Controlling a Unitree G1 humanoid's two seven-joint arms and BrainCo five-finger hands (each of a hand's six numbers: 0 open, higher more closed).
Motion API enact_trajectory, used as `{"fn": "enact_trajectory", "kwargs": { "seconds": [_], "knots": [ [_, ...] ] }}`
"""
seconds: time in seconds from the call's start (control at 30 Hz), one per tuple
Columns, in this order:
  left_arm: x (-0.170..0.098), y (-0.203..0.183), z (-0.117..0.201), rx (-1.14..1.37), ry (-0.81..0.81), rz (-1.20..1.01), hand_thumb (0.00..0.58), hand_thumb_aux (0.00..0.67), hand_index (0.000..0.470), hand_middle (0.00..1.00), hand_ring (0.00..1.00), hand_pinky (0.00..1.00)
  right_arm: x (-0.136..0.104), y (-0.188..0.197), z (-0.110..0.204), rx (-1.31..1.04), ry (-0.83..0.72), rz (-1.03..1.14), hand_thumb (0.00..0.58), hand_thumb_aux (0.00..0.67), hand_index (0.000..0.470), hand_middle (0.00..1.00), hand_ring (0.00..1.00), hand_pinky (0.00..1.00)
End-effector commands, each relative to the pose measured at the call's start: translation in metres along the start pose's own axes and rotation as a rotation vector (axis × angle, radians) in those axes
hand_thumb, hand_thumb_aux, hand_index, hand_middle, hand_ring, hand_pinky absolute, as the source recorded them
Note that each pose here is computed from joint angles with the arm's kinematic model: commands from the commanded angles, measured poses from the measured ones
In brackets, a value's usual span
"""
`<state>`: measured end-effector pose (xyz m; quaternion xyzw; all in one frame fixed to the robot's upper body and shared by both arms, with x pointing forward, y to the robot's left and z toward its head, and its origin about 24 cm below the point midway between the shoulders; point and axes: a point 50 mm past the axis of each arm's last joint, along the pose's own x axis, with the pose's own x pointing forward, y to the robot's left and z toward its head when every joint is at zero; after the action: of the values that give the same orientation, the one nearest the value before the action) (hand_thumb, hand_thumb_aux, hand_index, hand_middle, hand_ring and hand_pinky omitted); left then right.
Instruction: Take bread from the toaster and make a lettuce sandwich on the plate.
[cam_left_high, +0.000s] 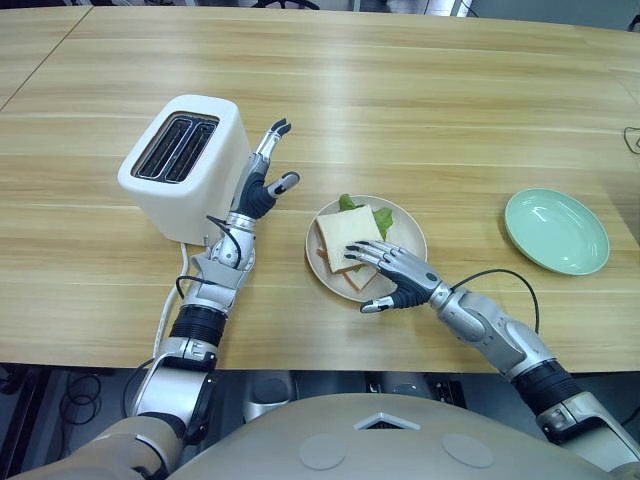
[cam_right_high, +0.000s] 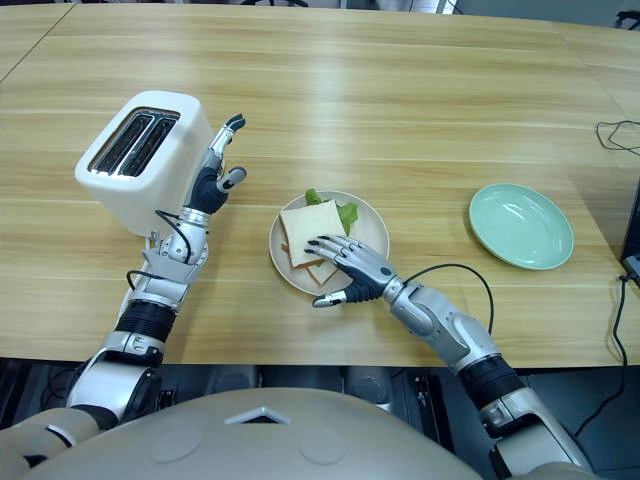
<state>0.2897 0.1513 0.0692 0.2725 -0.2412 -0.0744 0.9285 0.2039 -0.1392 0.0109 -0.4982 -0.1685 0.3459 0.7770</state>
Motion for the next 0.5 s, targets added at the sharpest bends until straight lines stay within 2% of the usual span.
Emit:
{"fn": "enact_trajectory", "kwargs": {
  "seconds": [0.03, 0.1, 0.13, 0.17, 0.23, 0.27, 0.3, 0.33, 0.37, 0.4, 0.43, 0.47, 0.5],
  "knots": [
    [-0.003, -0.002, 0.007, -0.068, -0.078, -0.04, 0.0, 0.0, 0.0, 0.0, 0.0, 0.0, -0.002, -0.03, 0.003, 0.06, -0.041, -0.211, 0.0, 0.0, 0.0, 0.0, 0.0, 0.0],
    [-0.007, -0.003, 0.016, -0.132, -0.147, -0.081, 0.0, 0.0, 0.0, 0.0, 0.0, 0.0, -0.005, -0.047, 0.011, 0.114, -0.094, -0.322, 0.0, 0.0, 0.0, 0.0, 0.0, 0.0],
    [-0.008, -0.003, 0.02, -0.166, -0.184, -0.104, 0.018, 0.011, 0.007, 0.03, 0.03, 0.03, -0.008, -0.056, 0.014, 0.154, -0.122, -0.368, 0.0, 0.0, 0.0, 0.0, 0.0, 0.0],
    [-0.01, -0.003, 0.024, -0.199, -0.216, -0.127, 0.385, 0.281, 0.193, 0.12, 0.12, 0.12, -0.012, -0.062, 0.017, 0.195, -0.15, -0.399, 0.0, 0.0, 0.0, 0.0, 0.0, 0.0],
    [-0.015, -0.002, 0.03, -0.268, -0.263, -0.171, 0.539, 0.491, 0.337, 0.33, 0.33, 0.33, -0.019, -0.071, 0.022, 0.275, -0.197, -0.419, 0.0, 0.0, 0.0, 0.0, 0.0, 0.0],
    [-0.018, -0.003, 0.032, -0.304, -0.278, -0.213, 0.577, 0.625, 0.429, 0.51, 0.51, 0.51, -0.022, -0.073, 0.023, 0.31, -0.215, -0.41, 0.108, 0.066, 0.045, 0.0, 0.0, 0.0],
    [-0.023, -0.005, 0.035, -0.326, -0.306, -0.282, 0.58, 0.67, 0.46, 0.64, 0.64, 0.64, -0.025, -0.072, 0.024, 0.343, -0.228, -0.377, 0.313, 0.215, 0.148, 0.0, 0.0, 0.0],
    [-0.029, -0.008, 0.037, -0.337, -0.331, -0.354, 0.58, 0.67, 0.46, 0.78, 0.78, 0.78, -0.028, -0.069, 0.026, 0.359, -0.24, -0.324, 0.415, 0.313, 0.215, 0.0, 0.0, 0.0],
    [-0.036, -0.012, 0.039, -0.347, -0.35, -0.435, 0.58, 0.67, 0.46, 1.0, 1.0, 1.0, -0.031, -0.064, 0.027, 0.379, -0.251, -0.258, 0.452, 0.355, 0.244, 0.0, 0.0, 0.0],
    [-0.044, -0.016, 0.04, -0.358, -0.361, -0.525, 0.58, 0.67, 0.46, 1.0, 1.0, 1.0, -0.035, -0.057, 0.029, 0.405, -0.256, -0.189, 0.52, 0.455, 0.312, 0.13, 0.13, 0.13],
    [-0.052, -0.021, 0.041, -0.367, -0.365, -0.613, 0.58, 0.67, 0.46, 1.0, 1.0, 1.0, -0.038, -0.05, 0.03, 0.422, -0.263, -0.121, 0.547, 0.51, 0.35, 0.31, 0.31, 0.31],
    [-0.06, -0.025, 0.041, -0.379, -0.361, -0.7, 0.58, 0.67, 0.46, 1.0, 1.0, 1.0, -0.042, -0.044, 0.031, 0.439, -0.268, -0.064, 0.559, 0.541, 0.372, 0.37, 0.37, 0.37],
    [-0.067, -0.029, 0.039, -0.382, -0.353, -0.782, 0.58, 0.67, 0.46, 1.0, 1.0, 1.0, -0.045, -0.041, 0.031, 0.459, -0.265, -0.028, 0.58, 0.67, 0.46, 0.65, 0.65, 0.65]
  ]
}}
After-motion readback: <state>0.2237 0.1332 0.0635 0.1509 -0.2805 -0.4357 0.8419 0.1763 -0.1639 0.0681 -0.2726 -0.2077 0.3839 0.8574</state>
